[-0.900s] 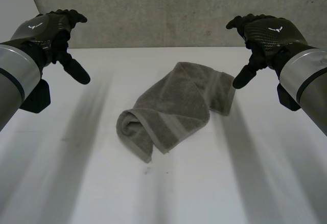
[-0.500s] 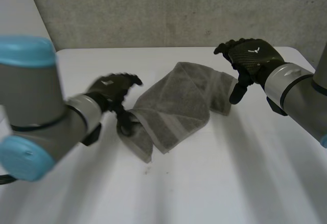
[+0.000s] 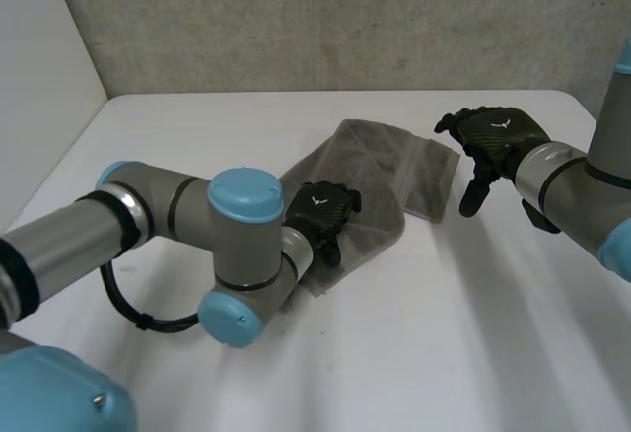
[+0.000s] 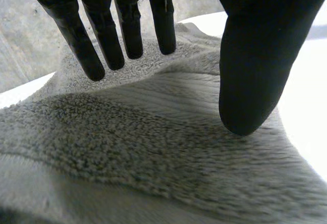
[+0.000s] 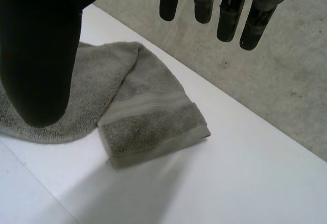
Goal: Fold the towel.
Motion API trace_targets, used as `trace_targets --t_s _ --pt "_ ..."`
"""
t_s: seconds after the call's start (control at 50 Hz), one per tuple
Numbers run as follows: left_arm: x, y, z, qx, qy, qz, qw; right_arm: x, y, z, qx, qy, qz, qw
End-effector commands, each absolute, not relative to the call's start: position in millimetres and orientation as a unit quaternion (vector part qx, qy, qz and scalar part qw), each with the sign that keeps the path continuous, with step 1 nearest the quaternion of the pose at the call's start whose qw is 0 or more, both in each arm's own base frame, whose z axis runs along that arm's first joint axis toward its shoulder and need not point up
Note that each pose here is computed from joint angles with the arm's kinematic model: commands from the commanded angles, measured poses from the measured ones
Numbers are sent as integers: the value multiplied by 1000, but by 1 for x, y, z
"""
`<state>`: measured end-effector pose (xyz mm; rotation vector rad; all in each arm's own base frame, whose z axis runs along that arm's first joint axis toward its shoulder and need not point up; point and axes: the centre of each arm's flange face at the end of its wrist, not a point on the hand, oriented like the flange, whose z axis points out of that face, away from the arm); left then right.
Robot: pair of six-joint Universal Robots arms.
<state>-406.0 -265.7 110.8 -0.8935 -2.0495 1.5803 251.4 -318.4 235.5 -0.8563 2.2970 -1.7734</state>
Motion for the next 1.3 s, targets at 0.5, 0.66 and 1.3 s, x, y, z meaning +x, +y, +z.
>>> trace_targets --t_s 0.5,0.66,1.3 --pt "-332 -234 261 -280 -699 648 117 259 -350 230 -296 740 -588 138" --pt "-294 -222 295 -249 -687 674 107 289 -348 189 -272 766 -519 266" --pt "-260 -187 366 -172 -636 736 155 274 -327 175 -257 799 -530 122"
